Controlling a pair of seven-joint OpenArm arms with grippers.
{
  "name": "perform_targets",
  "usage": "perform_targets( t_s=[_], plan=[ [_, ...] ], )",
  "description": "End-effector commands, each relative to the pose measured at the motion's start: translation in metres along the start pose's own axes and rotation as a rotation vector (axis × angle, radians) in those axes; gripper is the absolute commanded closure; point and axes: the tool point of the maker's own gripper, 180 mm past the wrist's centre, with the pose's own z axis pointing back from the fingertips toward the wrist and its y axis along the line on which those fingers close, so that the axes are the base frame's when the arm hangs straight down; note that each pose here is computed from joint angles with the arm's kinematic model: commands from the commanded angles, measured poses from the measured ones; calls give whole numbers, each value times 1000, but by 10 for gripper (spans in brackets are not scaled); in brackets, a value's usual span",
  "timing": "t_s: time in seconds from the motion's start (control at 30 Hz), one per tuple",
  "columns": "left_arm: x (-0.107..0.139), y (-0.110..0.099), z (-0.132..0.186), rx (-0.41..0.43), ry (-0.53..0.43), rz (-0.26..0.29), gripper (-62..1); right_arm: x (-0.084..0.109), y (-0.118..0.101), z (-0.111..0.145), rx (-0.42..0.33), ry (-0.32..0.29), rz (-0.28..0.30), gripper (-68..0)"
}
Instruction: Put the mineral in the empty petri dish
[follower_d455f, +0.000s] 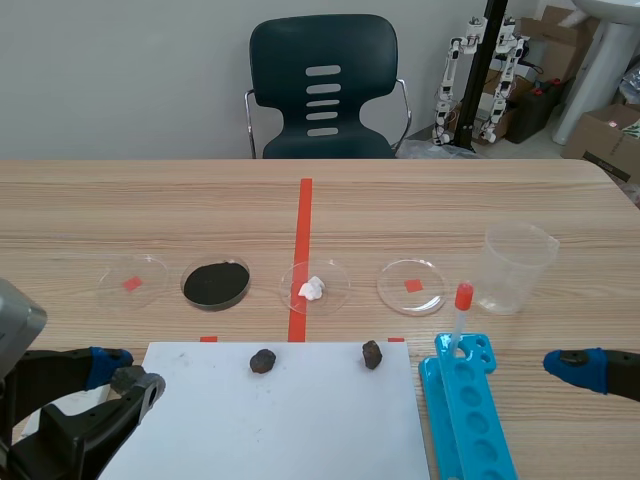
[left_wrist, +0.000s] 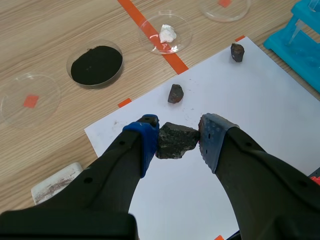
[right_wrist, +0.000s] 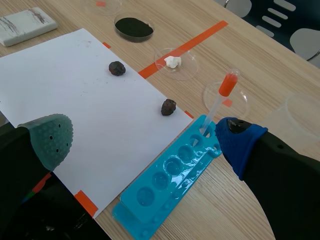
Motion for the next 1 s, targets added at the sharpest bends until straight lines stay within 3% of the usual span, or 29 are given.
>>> perform_targets(
  t_s=[0.0, 0.87, 0.97],
  plan=[
    [16, 1, -1, 2, -51, -12, -98, 6, -4, 0, -10, -23, 5, -591],
    [16, 1, -1, 3, -51, -10, -98, 6, -4, 0, -10, -23, 5, -591],
    [19, 5, -4, 10, -61, 11, -98, 6, -4, 0, -10, -23, 5, -591]
  ],
)
